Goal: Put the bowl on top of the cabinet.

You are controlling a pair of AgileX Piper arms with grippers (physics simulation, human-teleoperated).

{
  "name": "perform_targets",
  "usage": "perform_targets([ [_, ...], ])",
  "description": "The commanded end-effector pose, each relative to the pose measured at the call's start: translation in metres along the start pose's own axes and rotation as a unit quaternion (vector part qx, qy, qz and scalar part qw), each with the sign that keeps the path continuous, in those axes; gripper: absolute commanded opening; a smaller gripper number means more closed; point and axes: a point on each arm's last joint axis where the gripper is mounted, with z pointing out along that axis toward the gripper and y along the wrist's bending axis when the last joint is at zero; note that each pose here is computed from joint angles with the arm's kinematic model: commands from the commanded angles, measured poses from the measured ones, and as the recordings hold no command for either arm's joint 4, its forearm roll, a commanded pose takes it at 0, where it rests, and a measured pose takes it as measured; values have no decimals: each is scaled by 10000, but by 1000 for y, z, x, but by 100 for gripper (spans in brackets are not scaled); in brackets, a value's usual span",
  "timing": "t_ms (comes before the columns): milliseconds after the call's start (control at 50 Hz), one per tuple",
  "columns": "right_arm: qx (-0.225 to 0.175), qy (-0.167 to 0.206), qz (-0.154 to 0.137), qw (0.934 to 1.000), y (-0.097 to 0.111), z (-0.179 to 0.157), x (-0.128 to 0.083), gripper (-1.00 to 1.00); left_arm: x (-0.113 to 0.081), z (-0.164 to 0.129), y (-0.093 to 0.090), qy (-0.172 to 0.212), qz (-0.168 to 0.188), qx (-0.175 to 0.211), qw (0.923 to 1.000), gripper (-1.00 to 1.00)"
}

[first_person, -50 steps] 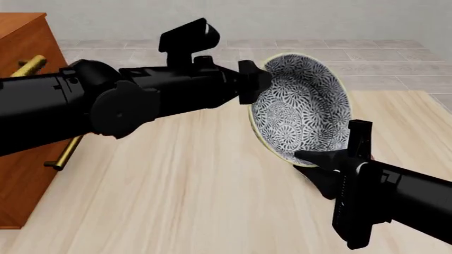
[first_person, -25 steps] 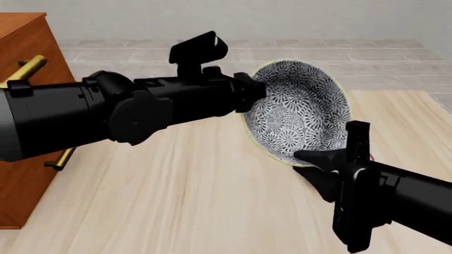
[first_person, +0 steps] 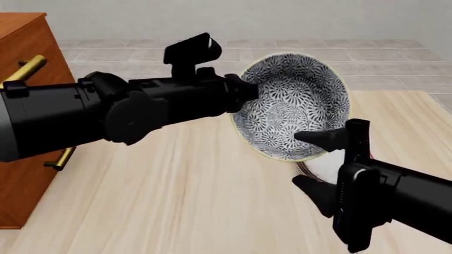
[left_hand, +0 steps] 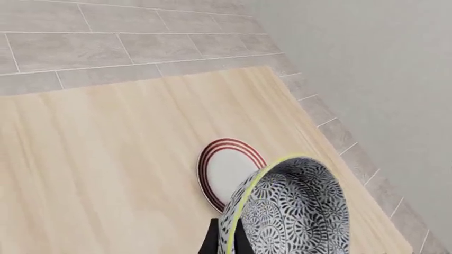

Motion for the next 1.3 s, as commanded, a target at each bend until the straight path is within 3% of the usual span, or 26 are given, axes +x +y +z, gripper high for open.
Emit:
perform_targets([
  [20,39,-6,448,9990,-1,0,1,100,-3,-3,11,-51,116,-144,9998,-100],
  [320,39,-6,448,9990,-1,0,1,100,5,8,24,-6,-56,-292,9996,-100],
  [600,39,-6,448,9990,-1,0,1,100,-6,4,42,-227,-192,-499,9983,-100],
  [880,39,-6,448,9990,-1,0,1,100,-26,-30,54,-636,-229,-680,9954,-100],
  [980,39,-6,448,9990,-1,0,1,100,-29,-40,66,-764,-261,-848,9931,-100],
  [1300,39,-6,448,9990,-1,0,1,100,-32,-76,65,-998,-429,-878,9902,-100],
])
